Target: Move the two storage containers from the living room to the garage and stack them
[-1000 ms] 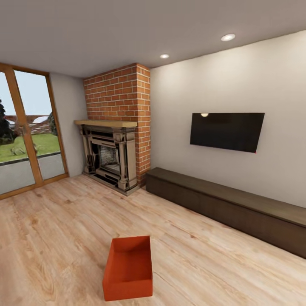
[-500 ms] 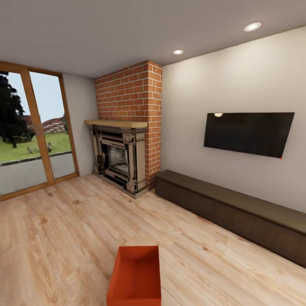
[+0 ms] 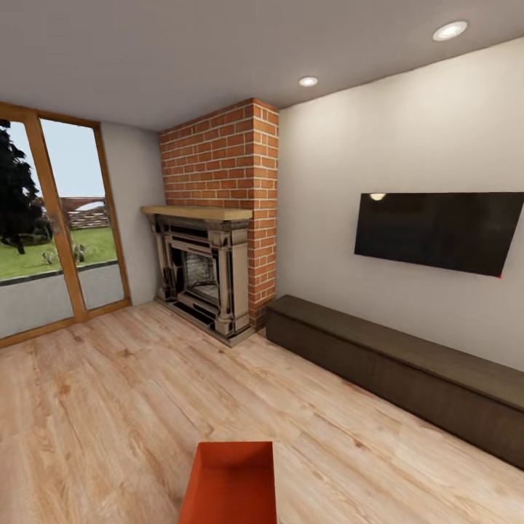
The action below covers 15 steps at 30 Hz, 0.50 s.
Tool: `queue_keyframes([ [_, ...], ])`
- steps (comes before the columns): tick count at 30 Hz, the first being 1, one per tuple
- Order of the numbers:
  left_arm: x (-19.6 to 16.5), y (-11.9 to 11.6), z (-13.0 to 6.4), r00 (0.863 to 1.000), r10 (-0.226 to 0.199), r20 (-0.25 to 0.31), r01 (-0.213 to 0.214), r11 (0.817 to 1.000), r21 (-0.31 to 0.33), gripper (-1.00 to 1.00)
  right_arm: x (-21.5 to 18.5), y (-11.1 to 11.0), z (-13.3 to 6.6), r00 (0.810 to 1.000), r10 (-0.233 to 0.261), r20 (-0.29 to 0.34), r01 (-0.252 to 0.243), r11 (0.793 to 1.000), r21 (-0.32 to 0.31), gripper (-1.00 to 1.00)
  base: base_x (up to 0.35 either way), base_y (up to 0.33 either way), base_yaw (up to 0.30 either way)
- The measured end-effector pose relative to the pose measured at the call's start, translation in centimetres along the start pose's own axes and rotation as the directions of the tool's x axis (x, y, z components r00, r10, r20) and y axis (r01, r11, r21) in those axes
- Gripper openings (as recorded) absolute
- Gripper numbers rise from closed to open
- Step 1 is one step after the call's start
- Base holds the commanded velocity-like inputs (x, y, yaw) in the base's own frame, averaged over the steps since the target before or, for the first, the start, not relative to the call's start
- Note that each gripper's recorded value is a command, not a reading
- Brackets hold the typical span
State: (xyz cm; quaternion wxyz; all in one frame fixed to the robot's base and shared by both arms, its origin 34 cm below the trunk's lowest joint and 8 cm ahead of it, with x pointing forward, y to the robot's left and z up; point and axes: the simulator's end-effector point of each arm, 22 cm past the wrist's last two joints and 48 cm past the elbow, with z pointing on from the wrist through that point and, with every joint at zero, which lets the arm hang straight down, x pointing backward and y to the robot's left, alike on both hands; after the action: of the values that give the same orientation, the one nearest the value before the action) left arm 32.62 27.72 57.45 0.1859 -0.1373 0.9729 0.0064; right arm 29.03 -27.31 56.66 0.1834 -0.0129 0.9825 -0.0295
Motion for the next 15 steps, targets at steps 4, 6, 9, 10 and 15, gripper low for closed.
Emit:
queue_keyframes([
  [4,-0.05,-0.01,0.01,1.000,0.000,0.002,0.000,1.000,0.000,1.00,-0.02,-0.06,0.01,1.000,0.000,0.001,0.000,1.000,0.001,1.00,0.242,0.056,0.000],
  [6,-0.04,-0.01,0.01,1.000,0.000,0.001,0.000,1.000,0.000,1.00,-0.02,-0.06,0.01,1.000,0.000,0.001,0.000,1.000,0.001,1.00,0.201,0.088,0.000],
  [9,-0.05,-0.01,0.01,1.000,0.000,0.002,0.000,1.000,0.000,1.00,-0.02,-0.06,0.01,1.000,0.000,0.001,0.000,1.000,0.001,1.00,0.176,0.098,0.000],
  [10,-0.05,-0.01,0.01,1.000,0.000,0.002,0.000,1.000,0.000,1.00,-0.02,-0.06,0.01,1.000,0.000,0.001,0.000,1.000,0.001,1.00,0.161,0.129,0.000],
  [15,-0.06,-0.01,0.01,1.000,0.000,0.002,0.000,1.000,0.000,1.00,-0.02,-0.01,0.01,1.000,0.000,0.000,0.000,1.000,0.000,1.00,0.155,0.211,0.000],
])
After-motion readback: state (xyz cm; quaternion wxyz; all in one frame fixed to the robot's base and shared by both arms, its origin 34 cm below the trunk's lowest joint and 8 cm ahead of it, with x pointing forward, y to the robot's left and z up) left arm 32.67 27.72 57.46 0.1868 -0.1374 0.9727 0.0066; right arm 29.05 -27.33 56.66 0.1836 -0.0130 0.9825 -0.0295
